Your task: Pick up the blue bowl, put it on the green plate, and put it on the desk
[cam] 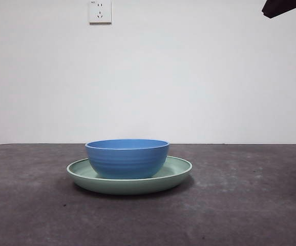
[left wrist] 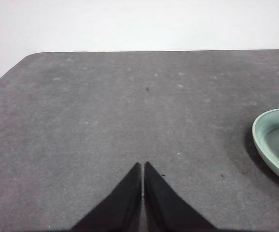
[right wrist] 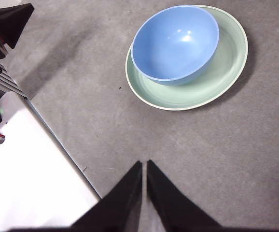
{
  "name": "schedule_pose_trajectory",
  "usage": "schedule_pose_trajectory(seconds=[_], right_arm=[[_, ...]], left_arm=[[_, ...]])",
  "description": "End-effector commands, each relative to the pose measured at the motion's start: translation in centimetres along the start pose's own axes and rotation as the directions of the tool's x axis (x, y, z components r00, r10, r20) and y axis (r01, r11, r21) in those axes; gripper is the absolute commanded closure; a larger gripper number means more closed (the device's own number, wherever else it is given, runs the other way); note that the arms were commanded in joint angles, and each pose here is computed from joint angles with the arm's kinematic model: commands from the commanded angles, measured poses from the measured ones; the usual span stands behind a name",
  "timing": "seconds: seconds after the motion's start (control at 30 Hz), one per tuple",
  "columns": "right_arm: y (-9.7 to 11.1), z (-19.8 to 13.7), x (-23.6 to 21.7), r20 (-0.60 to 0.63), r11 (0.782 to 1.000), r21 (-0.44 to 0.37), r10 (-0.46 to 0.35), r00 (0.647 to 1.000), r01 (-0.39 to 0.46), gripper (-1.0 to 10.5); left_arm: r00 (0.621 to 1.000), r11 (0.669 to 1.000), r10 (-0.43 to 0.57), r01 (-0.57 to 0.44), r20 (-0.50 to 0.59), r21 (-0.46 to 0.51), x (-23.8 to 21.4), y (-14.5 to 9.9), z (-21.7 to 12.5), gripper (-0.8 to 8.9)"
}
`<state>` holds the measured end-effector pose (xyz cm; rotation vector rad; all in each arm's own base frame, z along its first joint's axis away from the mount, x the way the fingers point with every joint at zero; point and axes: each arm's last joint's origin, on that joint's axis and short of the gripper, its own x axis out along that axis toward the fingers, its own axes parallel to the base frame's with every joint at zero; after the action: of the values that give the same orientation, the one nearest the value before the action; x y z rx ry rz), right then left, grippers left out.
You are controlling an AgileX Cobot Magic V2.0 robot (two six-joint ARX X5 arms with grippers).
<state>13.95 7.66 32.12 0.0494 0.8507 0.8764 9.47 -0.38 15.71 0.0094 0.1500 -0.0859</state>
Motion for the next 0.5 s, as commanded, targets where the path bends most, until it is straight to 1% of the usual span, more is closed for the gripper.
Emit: schedule_pose_trajectory(seconds=[0.03, 0.13, 0.23, 0.3, 0.37, 0.43, 0.5], right_arm=[[0.2, 0.5, -0.1, 0.015, 1.000, -0.025, 0.007, 1.000, -0.006, 9.4], [0.2, 0.4, -0.4, 0.022, 1.000, -0.031, 0.004, 1.000, -0.003, 9.4], [0.2, 0.2, -1.5, 0.082, 0.992, -0.117, -0.042, 0.996, 0.051, 9.4], [0.2, 0.1, -2.6, 0.171, 0.984, -0.154, -0.068, 0.983, 0.095, 9.4], [0.1, -0.1, -3.4, 0.267, 0.975, -0.169, -0.093, 0.959, 0.142, 9.4], [0.0, -0.9, -4.2, 0.361, 0.964, -0.171, -0.129, 0.924, 0.201, 9.4], [-0.5, -2.2, -4.7, 0.446, 0.945, -0.149, -0.197, 0.873, 0.289, 9.4]], left_arm=[[1.000, 1.000, 0.003, -0.004, -0.027, -0.004, 0.2, 0.0, -0.8, 8.05], [1.000, 1.000, 0.004, -0.004, -0.027, -0.004, 0.2, 0.0, -0.8, 8.05], [1.000, 1.000, 0.003, -0.004, -0.027, -0.004, 0.2, 0.0, -0.8, 8.05], [1.000, 1.000, 0.004, -0.004, -0.027, -0.004, 0.2, 0.0, -0.8, 8.05], [1.000, 1.000, 0.003, -0.004, -0.027, -0.004, 0.2, 0.0, -0.8, 8.05], [1.000, 1.000, 0.004, -0.004, -0.027, -0.004, 0.2, 0.0, -0.8, 8.05], [1.000, 1.000, 0.003, -0.004, -0.027, -0.004, 0.2, 0.0, -0.7, 8.05]])
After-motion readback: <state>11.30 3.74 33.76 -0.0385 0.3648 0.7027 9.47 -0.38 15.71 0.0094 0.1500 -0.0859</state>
